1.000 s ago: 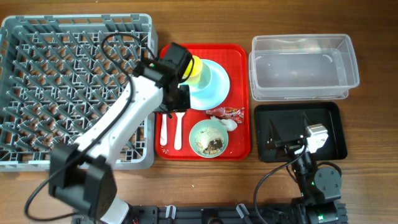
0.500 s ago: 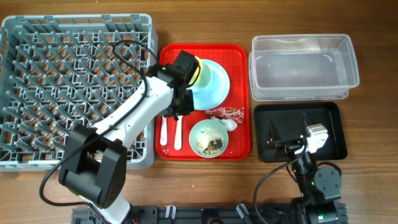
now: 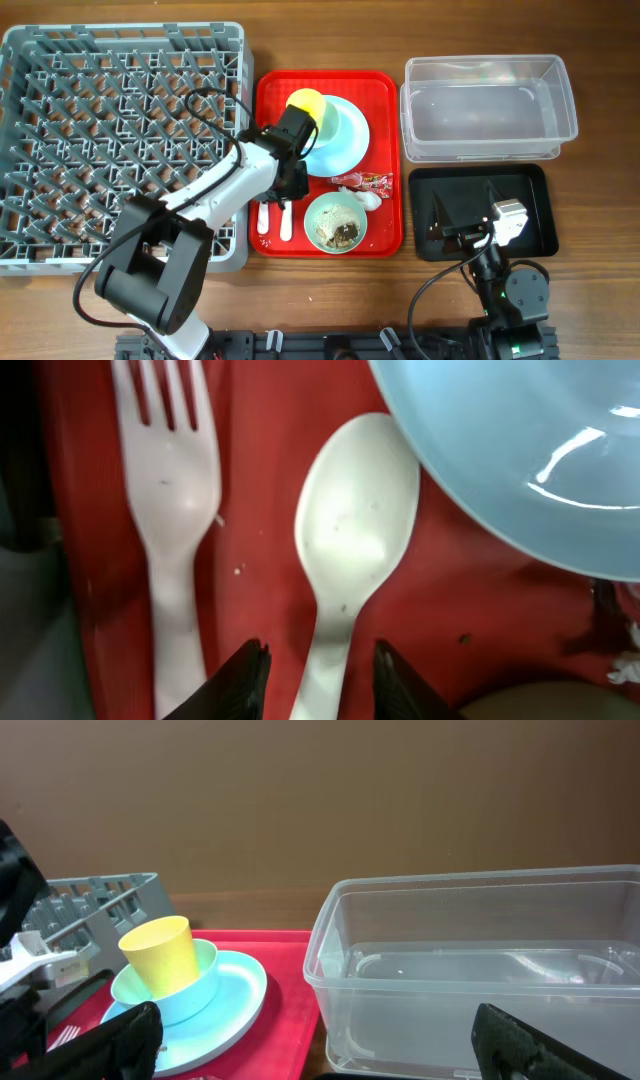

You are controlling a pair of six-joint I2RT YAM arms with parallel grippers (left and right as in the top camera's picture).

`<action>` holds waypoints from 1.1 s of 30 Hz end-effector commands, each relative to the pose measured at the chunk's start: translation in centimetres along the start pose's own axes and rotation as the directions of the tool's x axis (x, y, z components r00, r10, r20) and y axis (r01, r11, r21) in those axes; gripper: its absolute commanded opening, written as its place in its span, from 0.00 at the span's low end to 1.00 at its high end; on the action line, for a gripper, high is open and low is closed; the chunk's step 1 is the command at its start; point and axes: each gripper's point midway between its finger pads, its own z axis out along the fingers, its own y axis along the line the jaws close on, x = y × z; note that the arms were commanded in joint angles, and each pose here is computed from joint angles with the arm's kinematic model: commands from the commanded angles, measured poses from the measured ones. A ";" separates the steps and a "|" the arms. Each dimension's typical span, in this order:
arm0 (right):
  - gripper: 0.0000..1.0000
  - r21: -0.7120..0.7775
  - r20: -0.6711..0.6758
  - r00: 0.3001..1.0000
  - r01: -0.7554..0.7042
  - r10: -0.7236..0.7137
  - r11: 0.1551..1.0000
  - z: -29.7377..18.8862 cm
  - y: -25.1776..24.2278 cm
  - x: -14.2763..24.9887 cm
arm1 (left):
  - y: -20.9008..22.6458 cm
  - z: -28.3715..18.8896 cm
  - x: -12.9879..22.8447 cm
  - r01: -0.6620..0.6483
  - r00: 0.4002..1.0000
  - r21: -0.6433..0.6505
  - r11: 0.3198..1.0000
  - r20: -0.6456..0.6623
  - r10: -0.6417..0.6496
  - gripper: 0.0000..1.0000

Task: Sort waste into correct bins and load items into the dishwasher rack
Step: 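Reach the left gripper down to the white spoon on the red tray, then grasp the white spoon and carry it into the dish rack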

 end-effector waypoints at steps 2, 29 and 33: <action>1.00 0.004 0.004 1.000 0.007 -0.007 1.000 0.0 -0.1 -0.1 | 0.1 1.3 1.3 0.007 0.999 0.011 1.000 -0.038 -0.007 0.36; 1.00 0.004 0.004 1.000 0.007 -0.007 1.000 0.0 -0.1 -0.1 | 0.5 -6.6 -4.1 -0.080 0.973 0.023 0.997 0.221 0.073 0.04; 1.00 0.004 0.004 1.000 0.008 -0.008 1.000 0.0 -0.1 -0.1 | 1.4 -12.2 -6.6 -0.125 0.922 0.007 0.992 0.369 0.114 0.04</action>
